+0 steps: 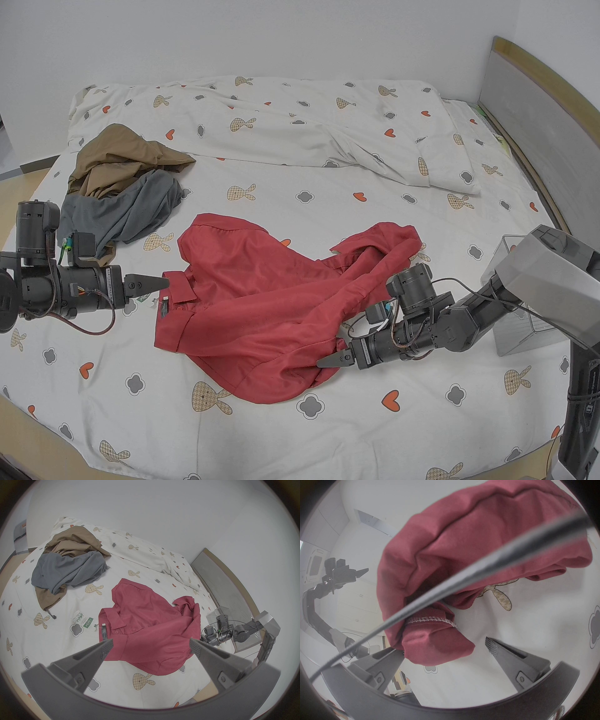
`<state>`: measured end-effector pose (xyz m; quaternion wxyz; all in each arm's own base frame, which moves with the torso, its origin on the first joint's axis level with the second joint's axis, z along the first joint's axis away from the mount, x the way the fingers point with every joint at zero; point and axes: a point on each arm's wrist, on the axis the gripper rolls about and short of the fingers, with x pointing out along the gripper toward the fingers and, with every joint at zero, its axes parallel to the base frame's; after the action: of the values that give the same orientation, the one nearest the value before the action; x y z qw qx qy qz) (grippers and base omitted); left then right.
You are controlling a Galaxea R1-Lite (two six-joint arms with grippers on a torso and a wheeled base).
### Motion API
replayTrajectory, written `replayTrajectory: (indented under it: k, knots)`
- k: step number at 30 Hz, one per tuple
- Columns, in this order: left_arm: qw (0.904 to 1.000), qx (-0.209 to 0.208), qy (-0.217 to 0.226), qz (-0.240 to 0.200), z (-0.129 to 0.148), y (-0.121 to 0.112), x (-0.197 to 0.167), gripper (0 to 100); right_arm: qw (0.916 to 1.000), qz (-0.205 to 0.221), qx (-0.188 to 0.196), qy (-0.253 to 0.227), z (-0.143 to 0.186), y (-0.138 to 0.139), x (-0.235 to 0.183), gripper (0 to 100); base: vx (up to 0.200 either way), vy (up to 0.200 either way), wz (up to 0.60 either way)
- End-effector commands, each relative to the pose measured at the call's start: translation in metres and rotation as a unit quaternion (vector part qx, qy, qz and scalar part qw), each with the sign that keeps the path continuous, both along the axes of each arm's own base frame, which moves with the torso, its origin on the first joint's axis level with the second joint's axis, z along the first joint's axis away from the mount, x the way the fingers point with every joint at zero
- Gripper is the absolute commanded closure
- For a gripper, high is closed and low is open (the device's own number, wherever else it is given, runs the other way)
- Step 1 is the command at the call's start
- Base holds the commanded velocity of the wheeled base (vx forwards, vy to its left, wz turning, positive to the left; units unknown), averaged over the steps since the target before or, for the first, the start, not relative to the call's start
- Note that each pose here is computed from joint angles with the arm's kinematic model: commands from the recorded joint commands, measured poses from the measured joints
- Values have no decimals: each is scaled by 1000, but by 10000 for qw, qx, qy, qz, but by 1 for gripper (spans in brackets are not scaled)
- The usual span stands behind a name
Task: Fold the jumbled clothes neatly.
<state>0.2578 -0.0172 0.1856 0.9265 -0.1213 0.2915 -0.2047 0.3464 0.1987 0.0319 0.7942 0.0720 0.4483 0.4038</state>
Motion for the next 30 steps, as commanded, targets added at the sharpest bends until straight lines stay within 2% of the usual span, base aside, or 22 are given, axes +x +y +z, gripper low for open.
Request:
replayTrajectory:
  k: [1, 2, 3, 9, 14, 17, 21, 24, 25, 26, 30]
  knots:
    - [10000, -4, 17, -3, -1, 0, 1, 0, 10000, 12, -3, 2, -4, 3, 3, 0, 0, 0, 0]
    - [10000, -4, 17, -3, -1, 0, 1, 0, 10000, 12, -3, 2, -4, 3, 3, 0, 0, 0, 0]
    - [10000, -3, 24, -3, -1, 0, 1, 0, 10000, 15, -1, 7, -5, 4, 4, 100, 0, 0, 0]
    - [10000, -3, 40, -3, -2, 0, 2, 0, 10000, 56, 16, -1, -1, 5, 0, 100, 0, 0, 0]
    - [10000, 8, 67, -24, -4, -1, 2, 0, 9996, 110, 260, -16, 37, 12, -25, 100, 0, 0, 0]
    - [10000, 8, 67, -24, -4, -1, 2, 0, 9982, 1, 488, 336, 65, 20, -49, 100, 0, 0, 0]
    - [10000, 9, 82, -54, -4, -3, 2, 0, 9871, -289, 783, 1364, 120, 28, -84, 100, 0, 0, 0]
    - [9999, 14, 90, -79, -5, -4, 2, 0, 9776, -357, 748, 1937, 142, 29, -94, 100, 0, 0, 0]
    - [9999, 14, 90, -79, -5, -4, 2, 0, 9770, -357, 751, 1962, 143, 29, -94, 100, 0, 0, 0]
    - [9999, 18, 97, -88, -5, -5, 1, 0, 9698, -375, 672, 2316, 152, 29, -95, 100, 0, 0, 0]
    - [9999, 13, 93, -114, -5, -7, 0, 0, 9522, -267, 537, 2995, 174, 29, -95, 100, 0, 0, 0]
